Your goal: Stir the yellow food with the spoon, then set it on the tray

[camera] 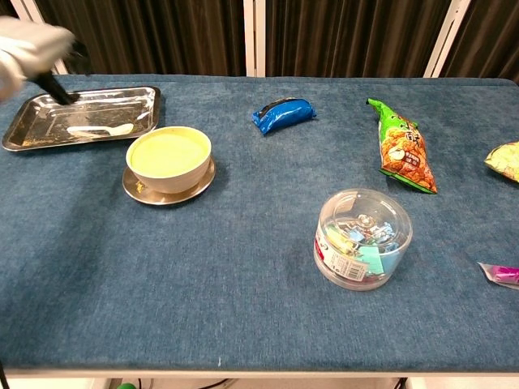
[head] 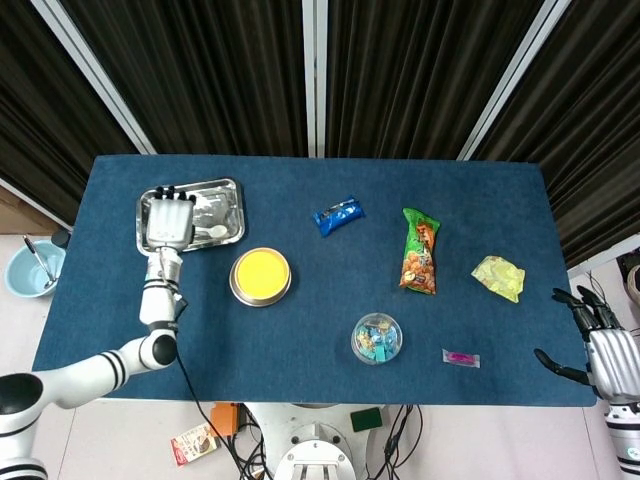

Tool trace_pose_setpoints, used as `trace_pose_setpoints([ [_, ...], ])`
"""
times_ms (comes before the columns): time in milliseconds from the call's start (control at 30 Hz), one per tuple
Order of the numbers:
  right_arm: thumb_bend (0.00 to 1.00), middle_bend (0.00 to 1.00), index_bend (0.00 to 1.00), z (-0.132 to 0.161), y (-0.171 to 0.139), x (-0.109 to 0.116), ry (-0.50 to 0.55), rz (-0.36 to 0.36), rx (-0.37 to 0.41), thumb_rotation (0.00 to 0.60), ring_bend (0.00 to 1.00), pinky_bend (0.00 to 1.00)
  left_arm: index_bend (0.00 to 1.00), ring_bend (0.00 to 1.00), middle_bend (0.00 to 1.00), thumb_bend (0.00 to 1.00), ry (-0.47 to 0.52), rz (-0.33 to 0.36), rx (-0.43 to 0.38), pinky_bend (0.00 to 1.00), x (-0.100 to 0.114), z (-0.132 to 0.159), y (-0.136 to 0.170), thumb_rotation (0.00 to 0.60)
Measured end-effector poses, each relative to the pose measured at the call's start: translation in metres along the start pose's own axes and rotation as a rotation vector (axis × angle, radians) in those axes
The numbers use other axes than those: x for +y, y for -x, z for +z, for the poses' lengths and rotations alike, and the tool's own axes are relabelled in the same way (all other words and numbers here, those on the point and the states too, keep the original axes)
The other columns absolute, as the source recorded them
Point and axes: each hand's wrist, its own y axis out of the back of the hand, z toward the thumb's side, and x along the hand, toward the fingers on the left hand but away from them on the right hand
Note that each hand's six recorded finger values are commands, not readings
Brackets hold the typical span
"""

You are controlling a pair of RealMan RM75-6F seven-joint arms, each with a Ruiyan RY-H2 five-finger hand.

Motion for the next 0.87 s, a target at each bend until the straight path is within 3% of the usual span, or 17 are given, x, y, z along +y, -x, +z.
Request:
trace_pose_setpoints([
  [267,0.18,0.21,0.16,-0.011,-0.004,0.008,-0.016,-0.011,-0.025,0.600,0.08,0.19,0.32,0.16,0.28,0.22,0.136,0.068,-0.020,0.13,0.028,-0.091,0.090,0.600],
  [467,0.16,0.20,0.16,-0.008,-0.008,-0.002,-0.020,-0.001,-0.020,0.600,0.06,0.19,0.31,0.13,0.25,0.17,0.168,0.082,-0.030,0.12,0.015,-0.135,0.171,0.600],
  [667,0.17,0.20,0.16,-0.003,-0.013,-0.008,-0.014,0.005,-0.006,0.600,0.06,0.18,0.31,0.13,0.25,0.17,0.217,0.099,-0.046,0.12,0.007,-0.146,0.225,0.600],
  [867,0.17,0.20,0.16,0.002,-0.008,-0.010,-0.013,0.016,0.013,0.600,0.06,0.18,0.31,0.13,0.25,0.17,0.197,0.125,-0.080,0.12,-0.003,-0.145,0.242,0.600],
])
